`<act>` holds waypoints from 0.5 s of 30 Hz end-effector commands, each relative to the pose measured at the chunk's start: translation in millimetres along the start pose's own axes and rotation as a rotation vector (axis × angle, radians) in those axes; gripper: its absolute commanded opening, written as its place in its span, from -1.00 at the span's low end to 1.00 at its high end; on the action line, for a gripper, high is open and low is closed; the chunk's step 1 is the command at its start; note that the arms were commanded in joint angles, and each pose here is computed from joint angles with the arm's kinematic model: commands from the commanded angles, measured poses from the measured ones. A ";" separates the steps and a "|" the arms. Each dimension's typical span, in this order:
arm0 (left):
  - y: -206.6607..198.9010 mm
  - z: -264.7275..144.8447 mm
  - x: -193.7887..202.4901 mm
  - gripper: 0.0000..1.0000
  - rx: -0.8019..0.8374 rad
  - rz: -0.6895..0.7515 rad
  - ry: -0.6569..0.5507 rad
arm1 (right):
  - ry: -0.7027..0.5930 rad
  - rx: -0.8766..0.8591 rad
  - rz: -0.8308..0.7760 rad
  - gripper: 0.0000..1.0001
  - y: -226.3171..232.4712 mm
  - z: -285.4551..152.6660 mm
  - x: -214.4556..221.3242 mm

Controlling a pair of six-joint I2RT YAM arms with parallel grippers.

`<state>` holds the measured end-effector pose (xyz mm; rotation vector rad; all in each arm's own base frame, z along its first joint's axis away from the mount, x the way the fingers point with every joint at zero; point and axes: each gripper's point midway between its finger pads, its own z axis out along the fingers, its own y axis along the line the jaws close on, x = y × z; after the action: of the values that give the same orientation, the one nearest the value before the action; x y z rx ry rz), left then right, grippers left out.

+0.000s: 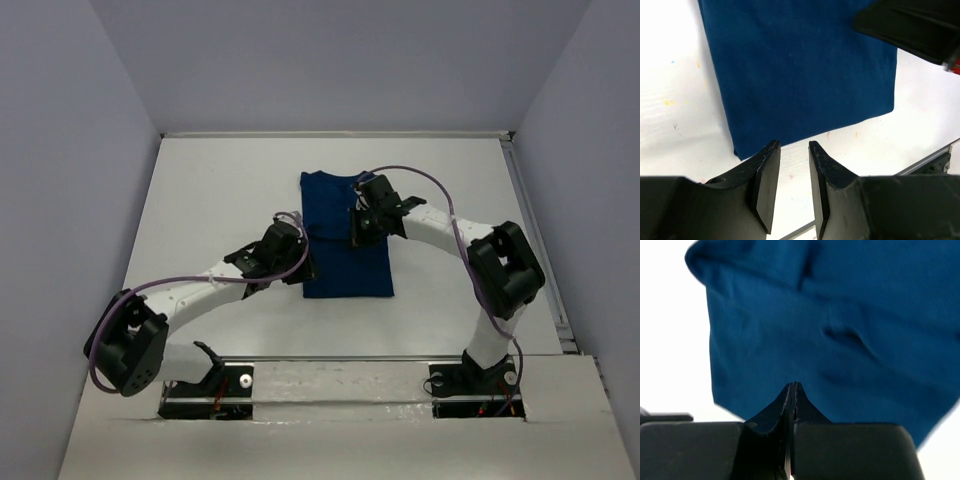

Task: Fold and stack the t-shirts
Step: Fold the folded rectangular tshirt in 1/3 of the way

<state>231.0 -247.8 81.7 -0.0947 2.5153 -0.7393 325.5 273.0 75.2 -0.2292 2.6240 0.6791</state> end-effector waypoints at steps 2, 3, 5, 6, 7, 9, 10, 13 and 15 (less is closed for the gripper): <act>-2.0 13.4 4.1 -0.42 0.020 0.031 0.017 | -0.051 0.042 -0.053 -1.00 3.7 19.3 -28.3; 3.2 18.3 9.7 -0.42 0.006 0.026 0.035 | -0.050 0.046 -0.049 -1.00 2.8 22.1 -28.9; 9.3 22.1 17.6 -0.42 -0.004 0.023 0.058 | -0.045 0.053 -0.045 -1.00 -0.2 29.4 -28.2; 11.4 24.7 19.4 -0.42 -0.002 0.023 0.056 | -0.042 0.053 -0.044 -1.00 -0.6 31.9 -28.1; 15.2 27.1 22.8 -0.42 -0.013 0.024 0.066 | -0.039 0.058 -0.040 -1.00 -0.5 33.7 -30.0; 21.4 29.6 28.0 -0.42 -0.031 0.028 0.083 | -0.037 0.074 -0.038 -1.00 -5.0 40.5 -30.0; 25.4 31.1 30.9 -0.42 -0.044 0.030 0.091 | -0.045 0.077 -0.041 -1.00 -4.3 41.0 -34.0; 33.1 32.0 36.9 -0.42 -0.067 0.035 0.108 | -0.052 0.118 -0.042 -1.00 -11.6 49.3 -39.6; 36.7 32.8 39.4 -0.42 -0.076 0.038 0.113 | -0.094 0.155 -0.051 -1.00 -14.0 52.0 -57.1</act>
<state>218.5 -242.1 25.7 -0.0662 2.6455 -0.6600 359.2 285.1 31.8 -0.2259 2.6718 0.5380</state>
